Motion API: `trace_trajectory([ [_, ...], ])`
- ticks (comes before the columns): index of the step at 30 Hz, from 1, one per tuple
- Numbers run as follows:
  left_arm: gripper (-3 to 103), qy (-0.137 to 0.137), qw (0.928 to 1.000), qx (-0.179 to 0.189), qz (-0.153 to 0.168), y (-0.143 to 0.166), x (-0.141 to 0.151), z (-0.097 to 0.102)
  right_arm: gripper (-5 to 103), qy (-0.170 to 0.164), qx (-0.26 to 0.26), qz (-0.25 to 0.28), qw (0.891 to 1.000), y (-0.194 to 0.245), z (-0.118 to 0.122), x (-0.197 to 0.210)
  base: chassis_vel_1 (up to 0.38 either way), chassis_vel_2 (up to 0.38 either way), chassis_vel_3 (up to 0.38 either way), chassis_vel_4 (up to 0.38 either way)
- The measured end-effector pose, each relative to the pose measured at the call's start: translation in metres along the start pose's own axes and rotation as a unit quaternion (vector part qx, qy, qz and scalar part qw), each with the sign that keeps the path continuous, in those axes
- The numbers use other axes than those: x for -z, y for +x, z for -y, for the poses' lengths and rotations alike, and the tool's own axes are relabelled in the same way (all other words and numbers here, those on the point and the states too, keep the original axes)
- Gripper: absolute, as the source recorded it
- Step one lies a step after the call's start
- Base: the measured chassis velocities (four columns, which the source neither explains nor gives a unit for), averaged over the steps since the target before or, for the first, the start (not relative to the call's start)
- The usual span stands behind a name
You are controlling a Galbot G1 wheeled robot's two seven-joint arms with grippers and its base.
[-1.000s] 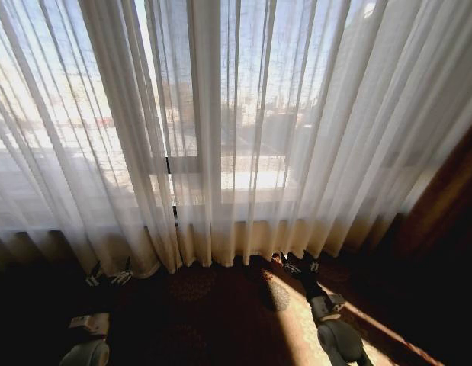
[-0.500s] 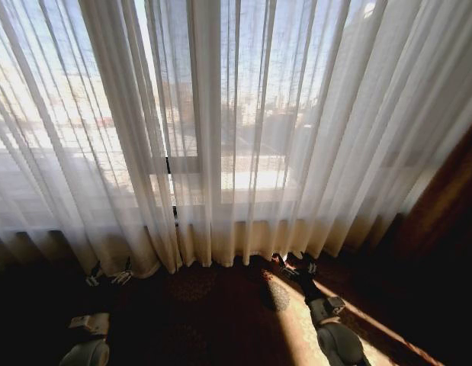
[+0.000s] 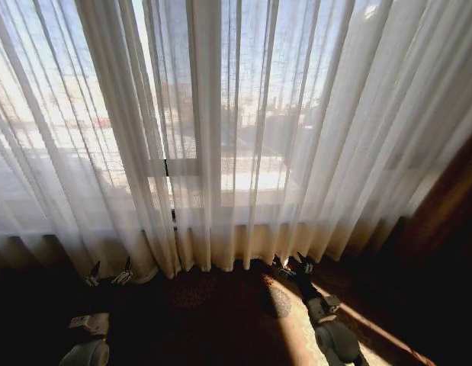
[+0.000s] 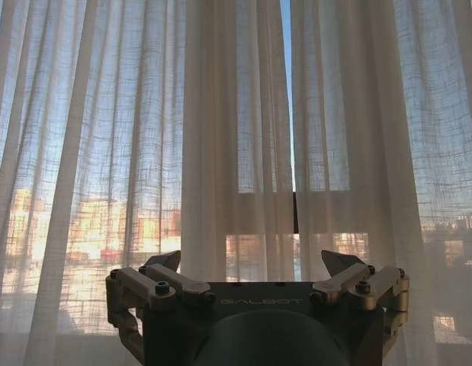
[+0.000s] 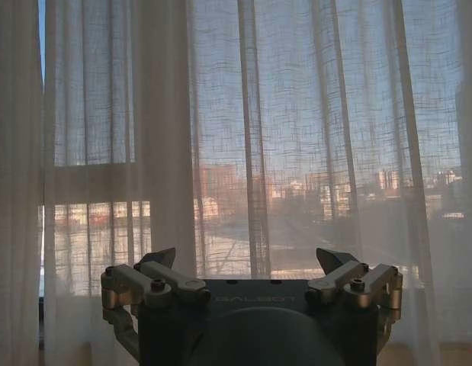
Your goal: Open the curtains by pulling them apart, changing their state from closed to fully open.
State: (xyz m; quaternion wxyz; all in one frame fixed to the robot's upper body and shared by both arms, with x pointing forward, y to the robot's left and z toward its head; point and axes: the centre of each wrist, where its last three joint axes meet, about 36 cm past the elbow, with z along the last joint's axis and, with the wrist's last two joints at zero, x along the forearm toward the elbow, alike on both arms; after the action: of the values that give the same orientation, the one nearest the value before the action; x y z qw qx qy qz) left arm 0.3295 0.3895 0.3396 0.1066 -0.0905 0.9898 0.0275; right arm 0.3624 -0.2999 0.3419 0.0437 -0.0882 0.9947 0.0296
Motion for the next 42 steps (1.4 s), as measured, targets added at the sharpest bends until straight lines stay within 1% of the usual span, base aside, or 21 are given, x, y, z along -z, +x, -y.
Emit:
trace_trajectory([
  [11,100,0.000,1.0000,0.000,0.000,0.000,0.000,0.000,100,-0.005,0.010,0.000,1.000,-0.002,-0.008,-0.003,-0.318,0.318,0.333,-0.330],
  [15,100,0.000,1.0000,0.000,0.000,0.000,0.000,0.000,100,-0.004,0.010,0.001,1.000,-0.004,-0.008,-0.004,-0.344,0.346,0.393,-0.349],
  [19,100,0.000,1.0000,0.000,0.000,0.000,0.000,0.000,100,0.004,-0.006,0.000,1.000,-0.005,-0.006,-0.003,-0.304,0.322,0.287,-0.344],
  [22,100,0.000,1.0000,0.000,0.000,0.000,0.000,0.000,100,0.009,-0.008,0.000,1.000,-0.006,-0.005,-0.002,-0.297,0.332,0.307,-0.335],
  [26,100,0.000,1.0000,0.000,0.000,0.000,0.000,0.000,100,0.014,-0.004,0.001,1.000,-0.006,-0.002,-0.003,-0.184,0.188,0.236,-0.165],
  [30,100,0.000,1.0000,0.000,0.000,0.000,0.000,0.000,100,0.016,0.032,0.009,0.999,-0.005,0.005,-0.007,-0.074,0.050,0.051,-0.064],
  [42,100,0.000,1.0000,0.000,0.000,0.000,0.000,0.000,100,0.008,0.035,0.011,0.999,-0.013,-0.002,-0.011,-0.037,0.026,0.025,-0.027],
])
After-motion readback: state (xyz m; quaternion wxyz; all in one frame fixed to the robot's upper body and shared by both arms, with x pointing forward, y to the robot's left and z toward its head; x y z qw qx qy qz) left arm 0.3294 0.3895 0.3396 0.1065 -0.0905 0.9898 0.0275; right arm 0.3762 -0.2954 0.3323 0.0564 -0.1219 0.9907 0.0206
